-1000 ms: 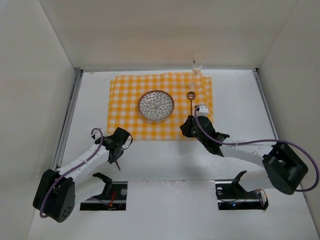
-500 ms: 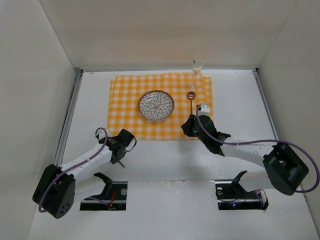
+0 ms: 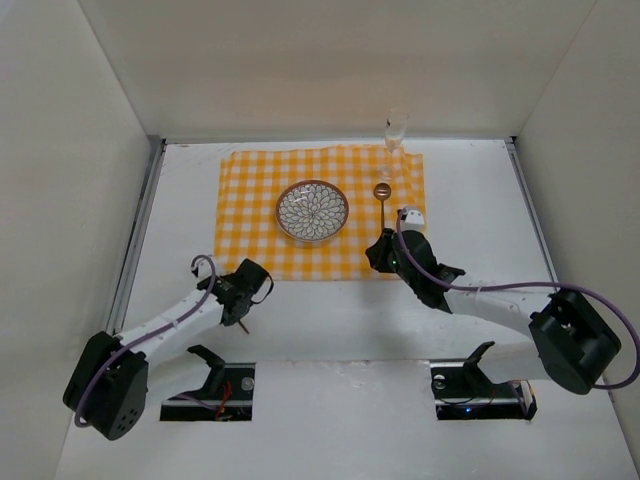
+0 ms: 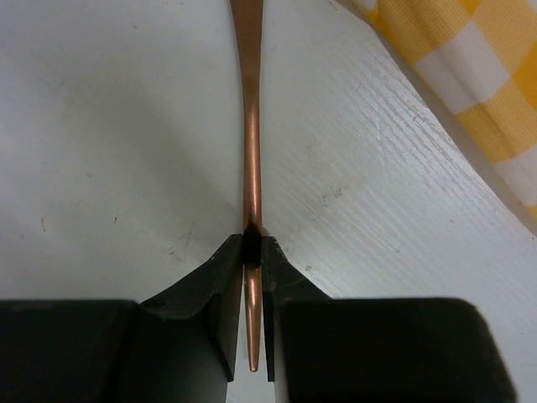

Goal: Set the dinner table for one person

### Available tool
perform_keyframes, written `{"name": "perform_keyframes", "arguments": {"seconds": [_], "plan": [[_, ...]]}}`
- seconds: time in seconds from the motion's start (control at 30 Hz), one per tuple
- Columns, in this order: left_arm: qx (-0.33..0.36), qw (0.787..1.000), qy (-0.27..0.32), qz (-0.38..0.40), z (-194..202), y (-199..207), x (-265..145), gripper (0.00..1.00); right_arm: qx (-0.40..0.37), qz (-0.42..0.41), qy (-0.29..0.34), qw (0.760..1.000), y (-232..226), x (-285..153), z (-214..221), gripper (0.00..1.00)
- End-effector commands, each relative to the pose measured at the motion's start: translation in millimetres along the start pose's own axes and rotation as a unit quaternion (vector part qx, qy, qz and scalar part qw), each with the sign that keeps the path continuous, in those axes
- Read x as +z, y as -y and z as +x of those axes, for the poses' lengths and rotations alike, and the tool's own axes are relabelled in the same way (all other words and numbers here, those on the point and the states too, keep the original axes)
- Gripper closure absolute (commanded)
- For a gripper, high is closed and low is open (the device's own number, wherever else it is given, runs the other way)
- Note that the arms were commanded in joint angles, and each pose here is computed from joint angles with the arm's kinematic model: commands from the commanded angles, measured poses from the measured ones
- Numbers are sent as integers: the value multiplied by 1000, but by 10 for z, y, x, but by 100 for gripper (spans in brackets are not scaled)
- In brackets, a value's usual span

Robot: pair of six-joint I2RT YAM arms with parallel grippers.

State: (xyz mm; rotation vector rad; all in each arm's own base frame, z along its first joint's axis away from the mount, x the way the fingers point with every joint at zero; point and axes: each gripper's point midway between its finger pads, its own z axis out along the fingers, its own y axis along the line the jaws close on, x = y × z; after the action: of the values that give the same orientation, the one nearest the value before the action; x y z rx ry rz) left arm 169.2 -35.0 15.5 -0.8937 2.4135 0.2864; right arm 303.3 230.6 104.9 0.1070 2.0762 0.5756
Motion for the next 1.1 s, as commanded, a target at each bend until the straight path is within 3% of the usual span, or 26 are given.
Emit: {"name": "perform_keyframes", "arguments": {"seconds": [0.0, 0.2, 0.43, 0.57, 0.73, 0.9, 1.07], "plan": [[-16, 1000, -2, 3, -2, -64, -51, 98, 14, -23, 30, 999, -116, -14, -178, 75], [-52, 998, 9, 40, -89, -93, -344, 99, 19, -22, 27, 999, -98, 1, -172, 74], [0, 994, 76, 75, -423, 30, -750, 99, 33, -27, 36, 998, -76, -54, -238, 74], [60, 983, 140, 99, -684, 436, -897, 97, 39, -31, 41, 998, -90, -62, -254, 72], [157, 958, 201, 128, -990, 1115, -786, 97, 44, -27, 48, 998, -61, -83, -279, 70], [207, 935, 207, 200, -1251, 1780, -625, 97, 67, -14, 70, 995, 55, -142, -383, 63], [264, 925, 172, 211, -1381, 2015, -330, 97, 97, 4, 114, 989, 240, -253, -542, 48]]}}
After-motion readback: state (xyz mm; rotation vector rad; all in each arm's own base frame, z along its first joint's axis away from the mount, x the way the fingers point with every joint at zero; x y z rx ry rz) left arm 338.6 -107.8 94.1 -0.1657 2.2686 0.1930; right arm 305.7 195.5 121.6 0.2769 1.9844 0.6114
